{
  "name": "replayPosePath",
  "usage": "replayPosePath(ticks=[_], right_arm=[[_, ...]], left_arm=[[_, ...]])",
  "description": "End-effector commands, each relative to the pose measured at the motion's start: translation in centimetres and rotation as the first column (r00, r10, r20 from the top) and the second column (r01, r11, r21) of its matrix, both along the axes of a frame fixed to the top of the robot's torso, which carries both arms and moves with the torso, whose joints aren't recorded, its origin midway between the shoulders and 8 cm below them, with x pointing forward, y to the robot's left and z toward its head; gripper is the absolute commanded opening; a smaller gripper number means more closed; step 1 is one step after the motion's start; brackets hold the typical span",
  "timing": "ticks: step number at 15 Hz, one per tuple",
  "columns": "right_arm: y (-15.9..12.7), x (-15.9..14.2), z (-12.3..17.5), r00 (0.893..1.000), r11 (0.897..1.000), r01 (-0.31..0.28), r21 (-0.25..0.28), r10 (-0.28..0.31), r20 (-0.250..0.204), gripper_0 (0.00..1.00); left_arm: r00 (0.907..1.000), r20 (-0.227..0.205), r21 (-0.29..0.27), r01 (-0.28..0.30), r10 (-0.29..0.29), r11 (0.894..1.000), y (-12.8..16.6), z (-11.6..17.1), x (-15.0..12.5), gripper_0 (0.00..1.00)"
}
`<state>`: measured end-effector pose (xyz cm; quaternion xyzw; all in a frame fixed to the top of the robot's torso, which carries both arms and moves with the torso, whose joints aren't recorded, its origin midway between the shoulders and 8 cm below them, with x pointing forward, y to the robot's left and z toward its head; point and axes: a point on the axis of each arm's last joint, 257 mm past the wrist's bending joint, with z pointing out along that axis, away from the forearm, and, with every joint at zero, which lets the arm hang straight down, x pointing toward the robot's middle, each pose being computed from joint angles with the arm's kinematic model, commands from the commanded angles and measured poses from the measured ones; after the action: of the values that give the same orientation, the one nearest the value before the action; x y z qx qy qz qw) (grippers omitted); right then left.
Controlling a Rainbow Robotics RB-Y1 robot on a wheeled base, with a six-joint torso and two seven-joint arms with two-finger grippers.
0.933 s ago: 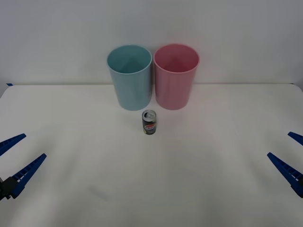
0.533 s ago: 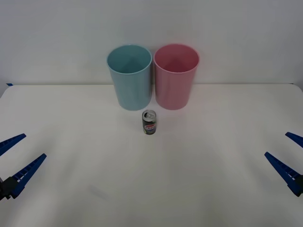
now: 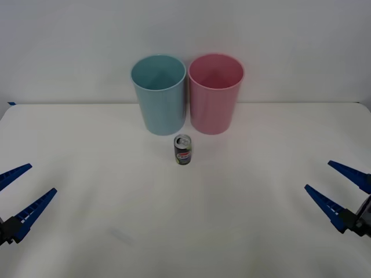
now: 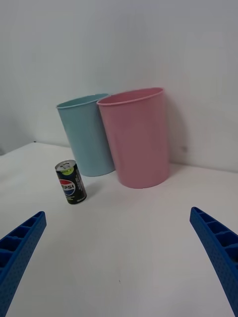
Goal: Grasp the object on the table and drop it into the matching bin: aluminum can to the light blue bin, PET bottle to the pink bin.
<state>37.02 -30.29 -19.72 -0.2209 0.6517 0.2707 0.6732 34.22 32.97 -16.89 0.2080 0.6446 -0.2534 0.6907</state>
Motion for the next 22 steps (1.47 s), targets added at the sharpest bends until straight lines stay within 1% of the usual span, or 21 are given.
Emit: replayPosePath(ticks=[1,2,4,5,6,9,11,14,19,22], right_arm=[[1.3,1.3,-1.1,0.999,1.000,-0.030,-0.001,0.030,-0.011,1.00],[1.7,1.6,-1.6,0.999,0.999,-0.038,-0.016,0.038,-0.018,1.00],[2.6,2.4,-2.2,0.998,0.998,-0.057,-0.015,0.056,-0.024,1.00],[3.0,2.9,-3.0,0.997,0.998,-0.064,-0.020,0.063,-0.038,1.00],[3.5,3.3,-3.3,0.996,0.997,-0.075,-0.022,0.074,-0.042,1.00],[5.4,4.5,-4.1,0.993,0.995,-0.103,-0.015,0.102,-0.053,1.00],[6.6,5.2,-4.6,0.993,0.994,-0.104,-0.022,0.102,-0.056,1.00],[8.9,6.0,-5.0,0.993,0.993,-0.113,-0.035,0.111,-0.045,1.00],[12.6,7.5,-6.5,0.994,0.994,-0.095,-0.053,0.092,-0.050,1.00],[14.9,8.4,-6.9,0.996,0.994,-0.085,-0.064,0.083,-0.045,1.00]], left_arm=[[1.0000,0.000,0.000,0.000,0.000,1.000,0.0,0.0,0.0,1.00],[1.0000,0.000,0.000,0.000,0.000,1.000,0.0,0.0,0.0,1.00],[1.0000,0.000,0.000,0.000,0.000,1.000,0.0,0.0,0.0,1.00],[1.0000,0.000,0.000,0.000,0.000,1.000,0.0,0.0,0.0,1.00],[1.0000,0.000,0.000,0.000,0.000,1.000,0.0,0.0,0.0,1.00],[1.0000,0.000,0.000,0.000,0.000,1.000,0.0,0.0,0.0,1.00],[1.0000,0.000,0.000,0.000,0.000,1.000,0.0,0.0,0.0,1.00],[1.0000,0.000,0.000,0.000,0.000,1.000,0.0,0.0,0.0,1.00],[1.0000,0.000,0.000,0.000,0.000,1.000,0.0,0.0,0.0,1.00],[1.0000,0.000,0.000,0.000,0.000,1.000,0.0,0.0,0.0,1.00]])
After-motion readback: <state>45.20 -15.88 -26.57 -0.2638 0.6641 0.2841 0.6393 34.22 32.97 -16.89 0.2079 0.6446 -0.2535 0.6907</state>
